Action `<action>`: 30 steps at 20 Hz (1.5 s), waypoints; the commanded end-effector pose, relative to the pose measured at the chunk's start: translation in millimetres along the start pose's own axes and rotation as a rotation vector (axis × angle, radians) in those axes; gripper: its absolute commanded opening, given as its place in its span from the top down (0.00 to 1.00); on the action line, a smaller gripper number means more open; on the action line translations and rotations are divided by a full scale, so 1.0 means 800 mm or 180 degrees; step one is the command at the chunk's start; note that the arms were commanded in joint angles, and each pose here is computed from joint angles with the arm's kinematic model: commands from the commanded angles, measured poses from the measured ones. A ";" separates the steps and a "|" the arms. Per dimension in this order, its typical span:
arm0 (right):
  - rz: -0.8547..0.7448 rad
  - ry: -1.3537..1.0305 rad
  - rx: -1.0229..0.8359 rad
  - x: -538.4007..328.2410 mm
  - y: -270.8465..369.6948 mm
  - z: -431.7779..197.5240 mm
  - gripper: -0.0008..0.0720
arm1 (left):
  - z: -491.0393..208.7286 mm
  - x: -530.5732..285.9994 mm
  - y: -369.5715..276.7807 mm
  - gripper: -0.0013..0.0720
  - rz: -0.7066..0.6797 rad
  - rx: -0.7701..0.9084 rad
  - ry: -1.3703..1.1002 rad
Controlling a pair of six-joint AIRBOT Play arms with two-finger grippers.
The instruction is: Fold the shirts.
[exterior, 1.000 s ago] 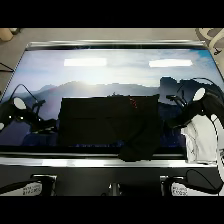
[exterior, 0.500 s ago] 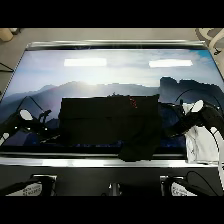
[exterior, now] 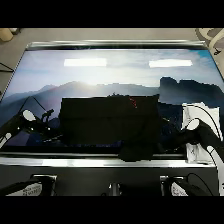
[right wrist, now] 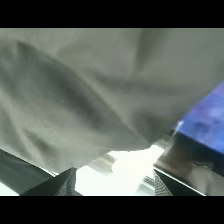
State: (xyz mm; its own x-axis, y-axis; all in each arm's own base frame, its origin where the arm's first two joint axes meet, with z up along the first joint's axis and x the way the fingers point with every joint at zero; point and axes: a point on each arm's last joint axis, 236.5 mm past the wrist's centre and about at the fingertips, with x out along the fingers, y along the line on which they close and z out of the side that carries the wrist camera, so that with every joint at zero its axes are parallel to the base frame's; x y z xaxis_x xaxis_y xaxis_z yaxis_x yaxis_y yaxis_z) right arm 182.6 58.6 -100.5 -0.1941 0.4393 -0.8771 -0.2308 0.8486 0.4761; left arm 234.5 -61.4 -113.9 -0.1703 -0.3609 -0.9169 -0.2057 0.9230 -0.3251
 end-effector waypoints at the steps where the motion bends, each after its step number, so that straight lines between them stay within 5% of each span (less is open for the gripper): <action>1: 0.0159 -0.0195 0.0107 0.020 0.014 0.002 0.31 | -0.001 -0.002 -0.001 0.95 -0.0004 0.0007 0.0001; 3: 0.0174 -0.0269 0.0170 0.027 0.014 0.005 0.33 | -0.001 -0.003 -0.002 0.95 -0.0005 0.0012 -0.0012; 5: 0.0205 -0.0329 0.0214 0.028 0.016 0.009 0.51 | -0.001 -0.003 -0.002 0.95 -0.0005 0.0011 -0.0015; 6: 0.0251 -0.0337 0.0237 0.029 0.020 0.010 0.60 | 0.000 -0.003 -0.002 0.95 -0.0004 0.0011 -0.0020; 8: 0.0334 -0.0300 0.0246 0.028 0.028 0.007 0.96 | 0.000 -0.003 -0.002 0.95 -0.0003 0.0013 -0.0024; 20: -0.0419 -0.1699 -0.0550 -0.185 0.013 0.210 0.97 | 0.140 -0.200 -0.097 0.96 -0.0285 0.0481 -0.1582; 26: -0.0112 -0.2381 -0.0349 -0.228 -0.017 0.357 0.97 | 0.222 -0.187 -0.088 0.96 -0.0335 0.0211 -0.1494; 30: -0.0063 -0.2215 -0.0165 -0.180 -0.047 0.387 0.96 | 0.253 -0.139 -0.074 0.95 -0.0322 0.0108 -0.1267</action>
State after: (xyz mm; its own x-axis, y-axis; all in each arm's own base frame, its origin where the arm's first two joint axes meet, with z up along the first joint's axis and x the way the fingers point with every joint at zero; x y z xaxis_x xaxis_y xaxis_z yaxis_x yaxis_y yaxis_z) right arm 490.9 53.4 14.2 0.4636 0.5292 -0.7107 -0.3146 0.8481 0.4263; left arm 448.1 -50.0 -13.0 0.2721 -0.3714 -0.8877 -0.1369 0.8982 -0.4178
